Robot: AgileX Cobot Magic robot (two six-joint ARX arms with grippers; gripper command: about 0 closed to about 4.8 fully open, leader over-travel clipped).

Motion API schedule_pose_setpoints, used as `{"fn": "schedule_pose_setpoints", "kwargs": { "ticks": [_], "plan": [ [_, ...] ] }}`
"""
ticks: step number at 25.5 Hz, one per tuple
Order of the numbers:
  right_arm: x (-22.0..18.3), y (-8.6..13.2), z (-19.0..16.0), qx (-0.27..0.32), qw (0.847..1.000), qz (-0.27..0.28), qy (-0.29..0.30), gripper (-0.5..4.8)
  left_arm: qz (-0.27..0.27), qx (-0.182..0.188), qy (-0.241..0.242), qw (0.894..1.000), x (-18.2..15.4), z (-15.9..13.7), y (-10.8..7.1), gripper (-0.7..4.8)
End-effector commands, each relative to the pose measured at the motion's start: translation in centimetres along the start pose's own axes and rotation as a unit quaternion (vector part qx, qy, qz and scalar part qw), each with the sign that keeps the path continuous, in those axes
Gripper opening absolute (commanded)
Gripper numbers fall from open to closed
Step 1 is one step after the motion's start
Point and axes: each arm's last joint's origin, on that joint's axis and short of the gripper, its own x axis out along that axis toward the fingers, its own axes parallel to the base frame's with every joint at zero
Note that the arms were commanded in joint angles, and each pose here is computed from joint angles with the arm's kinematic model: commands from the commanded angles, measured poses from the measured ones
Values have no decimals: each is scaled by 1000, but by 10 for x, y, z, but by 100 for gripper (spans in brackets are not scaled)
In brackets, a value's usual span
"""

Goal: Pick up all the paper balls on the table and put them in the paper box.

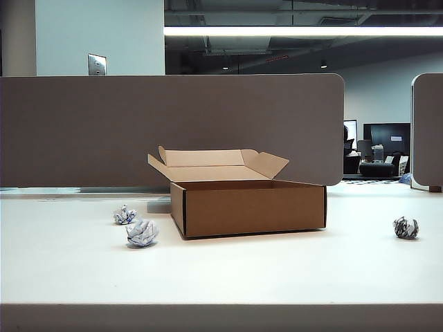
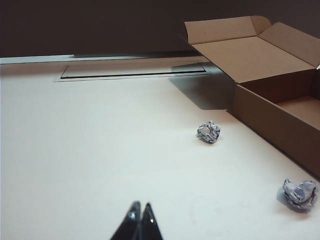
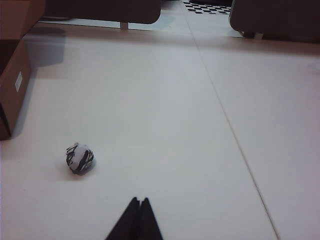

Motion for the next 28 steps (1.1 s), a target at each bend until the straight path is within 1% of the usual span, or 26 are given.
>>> {"fn": "schedule_pose_setpoints", "kwargs": {
  "ticks": [1,3,5,7,8,9,11,12,13,14,15,16,19,21,23,24,25,27,28],
  "plan": [
    [0,0,0,2,1000,1,-8,-5,1,-1,-11,1000,0,3,0,-5],
    [0,0,0,3,1000,0,-9,-5,1,-12,-11,1000,0,3,0,-5],
    [0,0,1,8,1000,0,-10,-5,1,-13,-9,1000,0,3,0,-5],
    [0,0,2,40,999,0,-19,-5,7,-25,-10,1000,0,3,1,-5],
    [0,0,5,58,998,0,-29,-5,17,-39,-12,999,-1,4,1,-5],
    [-1,-1,10,91,994,1,-52,-5,28,-55,-19,998,-2,9,2,-5],
    [-4,-2,22,136,987,5,-87,-6,39,-73,-37,996,-5,20,3,-5],
    [-8,-3,32,164,981,9,-102,-5,41,-90,-50,994,-7,28,3,-5],
    [-11,-4,39,177,978,11,-113,-6,40,-100,-61,992,-10,34,3,-5],
    [-14,-5,47,181,975,13,-124,-5,38,-106,-73,991,-12,42,3,-5],
    [-21,-7,60,182,973,23,-142,-6,36,-109,-94,989,-18,57,3,-5],
    [-26,-8,69,182,971,27,-154,-5,35,-108,-108,988,-22,66,3,-5],
    [-38,-11,91,182,969,29,-162,-6,33,-106,-127,986,-31,88,3,-5],
    [-44,-13,108,178,973,27,-147,-5,31,-106,-118,987,-34,102,3,-5],
    [-46,-15,125,156,978,22,-134,-6,32,-104,-93,990,-33,115,3,-5],
    [-43,-15,140,130,984,19,-124,-5,23,-99,-70,992,-28,125,3,-5],
    [-40,-16,149,115,986,17,-116,-5,15,-93,-58,994,-23,132,3,-5],
    [-32,-15,162,97,990,15,-102,-5,0,-84,-40,996,-14,140,3,-5],
    [-20,-15,174,93,992,18,-81,-5,-18,-82,-17,996,-2,147,3,-5]
  ]
}}
